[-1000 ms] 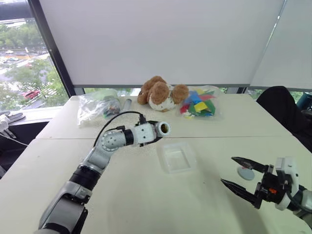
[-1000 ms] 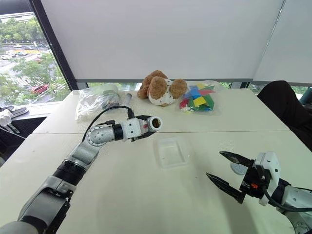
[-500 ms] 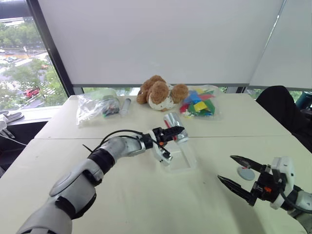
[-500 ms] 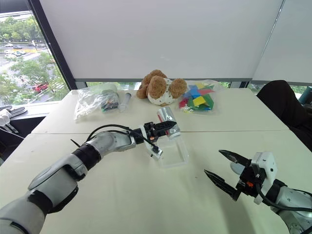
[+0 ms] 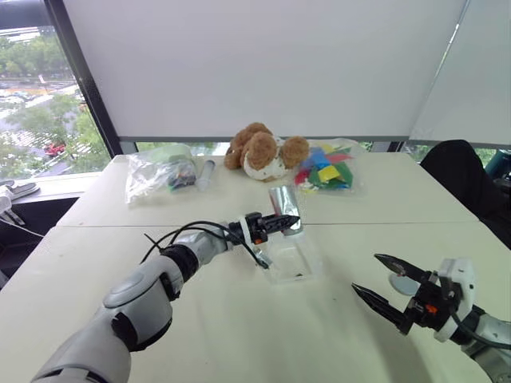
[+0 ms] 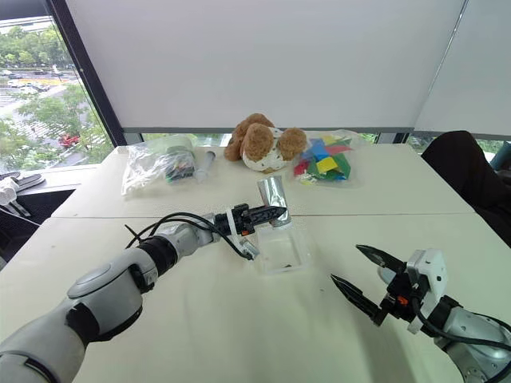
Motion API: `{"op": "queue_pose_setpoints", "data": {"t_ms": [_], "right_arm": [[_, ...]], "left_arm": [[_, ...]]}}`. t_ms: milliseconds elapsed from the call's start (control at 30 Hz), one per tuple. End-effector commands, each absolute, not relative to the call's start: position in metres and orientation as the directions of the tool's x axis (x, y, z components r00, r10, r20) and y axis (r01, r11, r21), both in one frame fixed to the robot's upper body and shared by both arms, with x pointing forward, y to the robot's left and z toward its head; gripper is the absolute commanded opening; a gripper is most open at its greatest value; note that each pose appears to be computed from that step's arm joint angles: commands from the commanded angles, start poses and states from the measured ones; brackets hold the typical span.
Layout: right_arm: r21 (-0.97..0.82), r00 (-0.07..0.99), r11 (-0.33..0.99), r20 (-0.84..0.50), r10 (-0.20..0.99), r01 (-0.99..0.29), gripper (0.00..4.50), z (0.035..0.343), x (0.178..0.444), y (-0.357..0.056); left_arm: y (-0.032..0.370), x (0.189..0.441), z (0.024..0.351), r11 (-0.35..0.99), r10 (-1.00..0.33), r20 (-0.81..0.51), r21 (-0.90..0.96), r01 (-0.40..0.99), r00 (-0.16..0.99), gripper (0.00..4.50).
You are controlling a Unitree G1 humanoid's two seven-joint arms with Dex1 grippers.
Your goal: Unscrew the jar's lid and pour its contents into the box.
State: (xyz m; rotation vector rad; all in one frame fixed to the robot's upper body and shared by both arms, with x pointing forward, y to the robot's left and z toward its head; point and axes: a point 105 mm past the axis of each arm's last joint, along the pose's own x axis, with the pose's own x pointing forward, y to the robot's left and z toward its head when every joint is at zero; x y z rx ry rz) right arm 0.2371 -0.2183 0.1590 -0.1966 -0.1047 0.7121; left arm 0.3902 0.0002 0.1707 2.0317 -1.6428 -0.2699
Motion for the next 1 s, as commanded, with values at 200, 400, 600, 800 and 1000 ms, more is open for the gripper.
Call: {"op": "queue_pose_setpoints", "data": {"t_ms": [200, 400, 600, 800, 1000], "right_arm": [[-0.253, 0.710, 0.705, 0.085, 0.699, -0.663, 4.48, 0.173, 0.239, -0.207], [-0.289, 0.593, 0.606, 0.143, 0.792, -0.741, 4.48, 0.182, 0.239, -0.192], [-0.343, 0.491, 0.522, 0.179, 0.852, -0.781, 4.48, 0.184, 0.244, -0.179], [-0.360, 0.390, 0.430, 0.179, 0.903, -0.828, 4.48, 0.181, 0.248, -0.160], [-0.375, 0.292, 0.343, 0.187, 0.938, -0.861, 4.48, 0.180, 0.251, -0.143]], "left_arm": [[0.020, 0.369, 0.205, 0.228, -0.915, 0.306, 0.930, -0.290, 0.263, 2.14], [0.073, 0.370, 0.217, 0.470, -0.832, 0.289, 0.821, 0.325, 0.474, 2.14], [0.137, 0.367, 0.211, 0.662, -0.727, 0.226, 0.478, 0.577, 0.648, 2.14], [0.209, 0.339, 0.194, 0.873, -0.487, 0.268, 0.108, 0.476, 0.831, 2.14], [0.332, 0.296, 0.152, 0.993, 0.021, 0.257, -0.120, 0.011, 0.966, 2.14]]}}
